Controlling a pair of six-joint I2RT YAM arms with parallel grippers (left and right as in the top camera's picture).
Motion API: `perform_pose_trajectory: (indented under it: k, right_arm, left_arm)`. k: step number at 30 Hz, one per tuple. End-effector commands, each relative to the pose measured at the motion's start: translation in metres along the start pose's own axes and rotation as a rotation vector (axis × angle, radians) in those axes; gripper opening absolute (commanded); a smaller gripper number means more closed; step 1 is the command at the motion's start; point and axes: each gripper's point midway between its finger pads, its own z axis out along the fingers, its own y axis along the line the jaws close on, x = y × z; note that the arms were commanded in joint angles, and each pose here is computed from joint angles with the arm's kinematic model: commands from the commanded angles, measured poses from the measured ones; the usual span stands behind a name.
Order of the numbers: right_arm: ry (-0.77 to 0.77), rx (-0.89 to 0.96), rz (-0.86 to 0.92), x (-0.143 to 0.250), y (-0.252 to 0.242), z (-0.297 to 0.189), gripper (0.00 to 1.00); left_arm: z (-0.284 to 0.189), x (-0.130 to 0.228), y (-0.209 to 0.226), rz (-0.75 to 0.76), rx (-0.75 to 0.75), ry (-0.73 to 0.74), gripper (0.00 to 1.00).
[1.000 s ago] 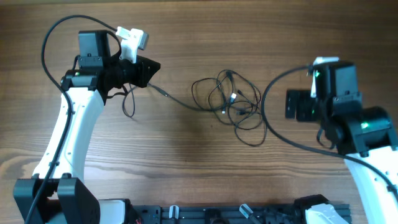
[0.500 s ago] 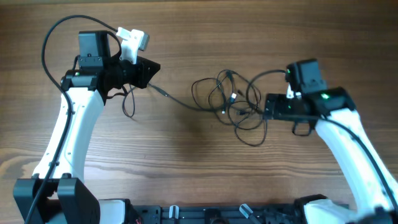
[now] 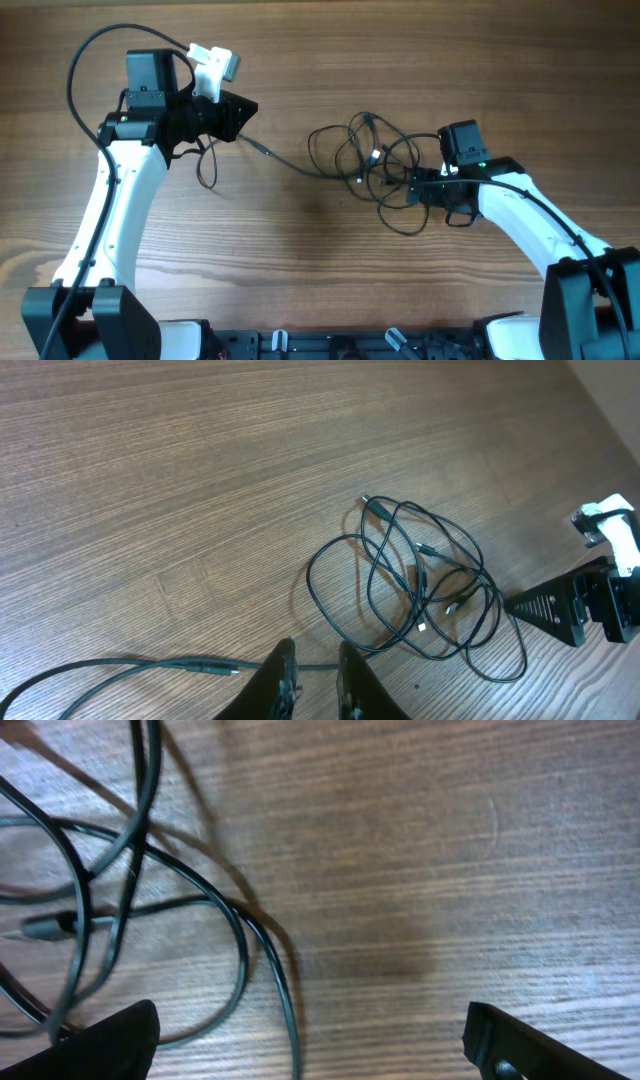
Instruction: Untangle cables
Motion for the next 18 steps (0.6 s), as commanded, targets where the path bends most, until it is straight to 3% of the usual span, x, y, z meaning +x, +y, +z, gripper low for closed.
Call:
perform_pose_trajectory:
  k: [1,18]
  right_arm:
    - [-0.009,-0.02,0.041,-0.003,0.005,0.004,1.0]
    - [-0.109,-0.051,0.093,-0.029,0.013,0.006,1.0]
  left_arm:
    - [0.0,-0.002,-0.001,0.025,0.002,-0.005,0.15]
    - [0.0,-0.002,-0.001,0.025,0.002,-0.005,0.15]
